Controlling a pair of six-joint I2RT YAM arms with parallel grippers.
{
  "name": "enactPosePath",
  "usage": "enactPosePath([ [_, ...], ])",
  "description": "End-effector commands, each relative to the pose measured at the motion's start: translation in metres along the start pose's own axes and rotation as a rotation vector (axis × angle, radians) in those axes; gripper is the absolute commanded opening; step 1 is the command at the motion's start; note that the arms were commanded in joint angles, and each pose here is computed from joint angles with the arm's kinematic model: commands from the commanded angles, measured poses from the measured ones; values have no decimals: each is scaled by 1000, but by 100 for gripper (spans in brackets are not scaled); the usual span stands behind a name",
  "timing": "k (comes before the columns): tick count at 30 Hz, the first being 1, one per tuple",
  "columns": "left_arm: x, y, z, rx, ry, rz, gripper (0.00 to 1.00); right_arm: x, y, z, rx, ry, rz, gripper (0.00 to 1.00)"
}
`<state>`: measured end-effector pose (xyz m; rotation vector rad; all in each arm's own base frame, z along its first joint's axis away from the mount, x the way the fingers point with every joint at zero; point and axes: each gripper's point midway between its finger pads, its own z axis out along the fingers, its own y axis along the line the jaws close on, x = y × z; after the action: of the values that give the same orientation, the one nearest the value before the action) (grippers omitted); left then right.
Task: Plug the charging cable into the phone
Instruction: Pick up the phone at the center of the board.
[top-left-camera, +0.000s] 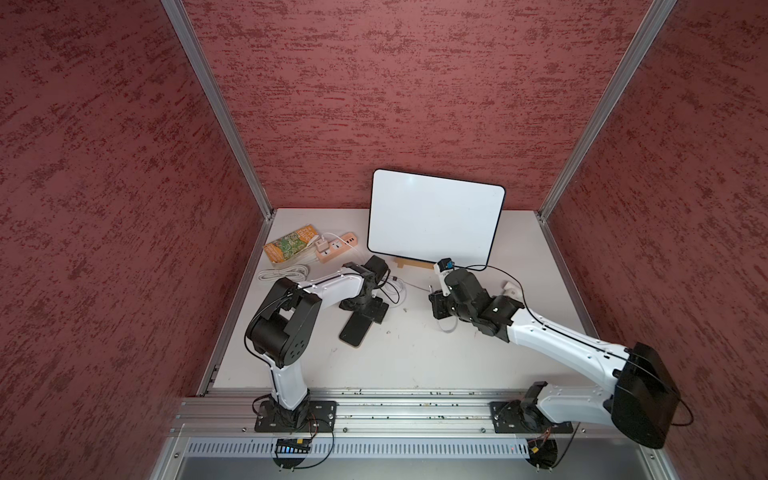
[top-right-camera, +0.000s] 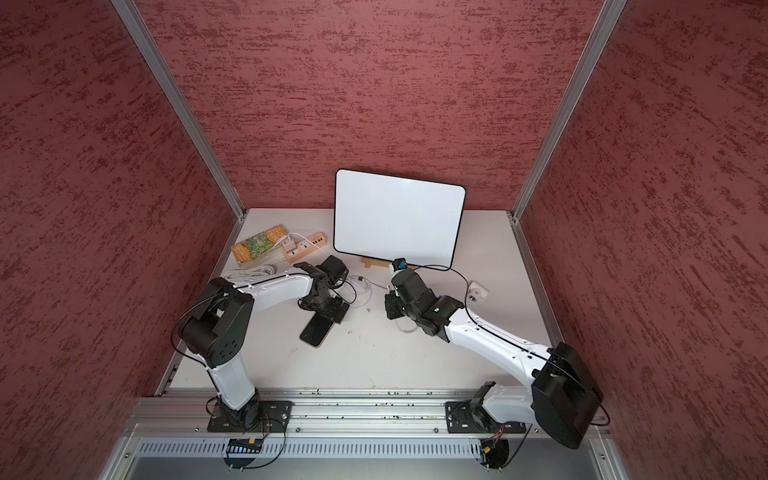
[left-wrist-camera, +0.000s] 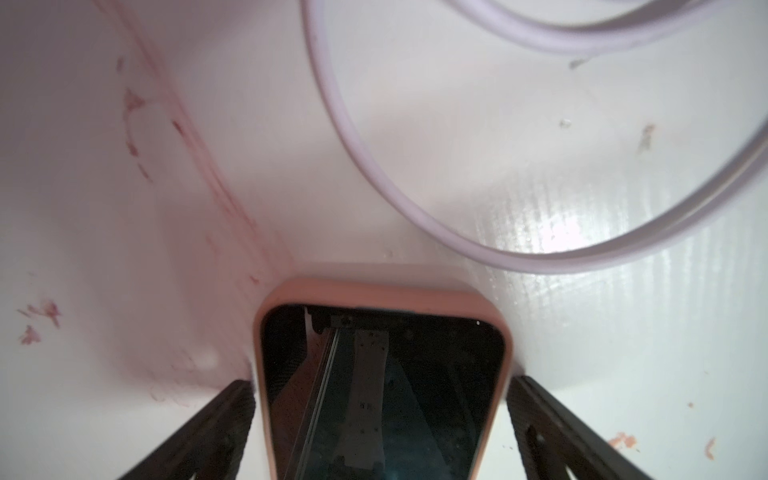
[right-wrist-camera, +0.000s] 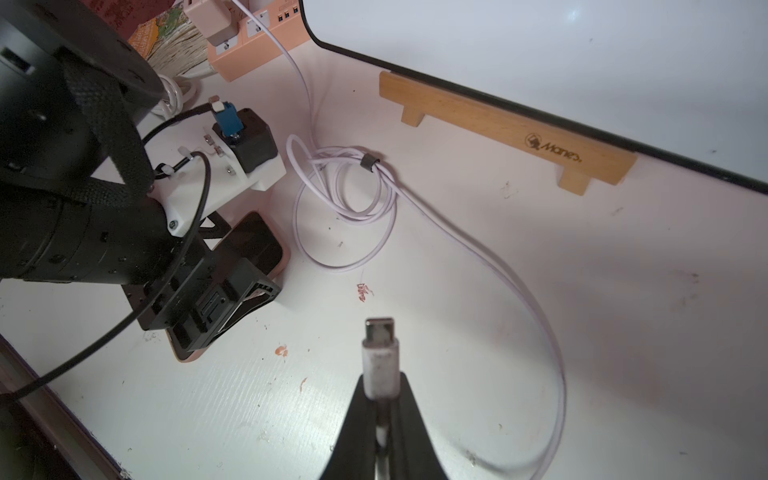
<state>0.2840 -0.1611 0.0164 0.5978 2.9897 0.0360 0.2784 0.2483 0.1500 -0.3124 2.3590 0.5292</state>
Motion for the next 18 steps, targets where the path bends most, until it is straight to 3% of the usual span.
enactPosePath([
  [1, 27, 5, 13, -36, 84, 69, 100, -8, -2, -2, 0, -32, 29, 0],
  [10, 30, 1, 24, -15, 110, 88, 95, -8, -5, -5, 11, -35, 33, 0],
  [13, 31, 2, 29, -13, 131, 82, 88, -9, -5, -7, 14, -43, 32, 0],
  [18, 33, 6, 35, -24, 166, 63, 68, -10, -8, -10, 27, -53, 30, 0],
])
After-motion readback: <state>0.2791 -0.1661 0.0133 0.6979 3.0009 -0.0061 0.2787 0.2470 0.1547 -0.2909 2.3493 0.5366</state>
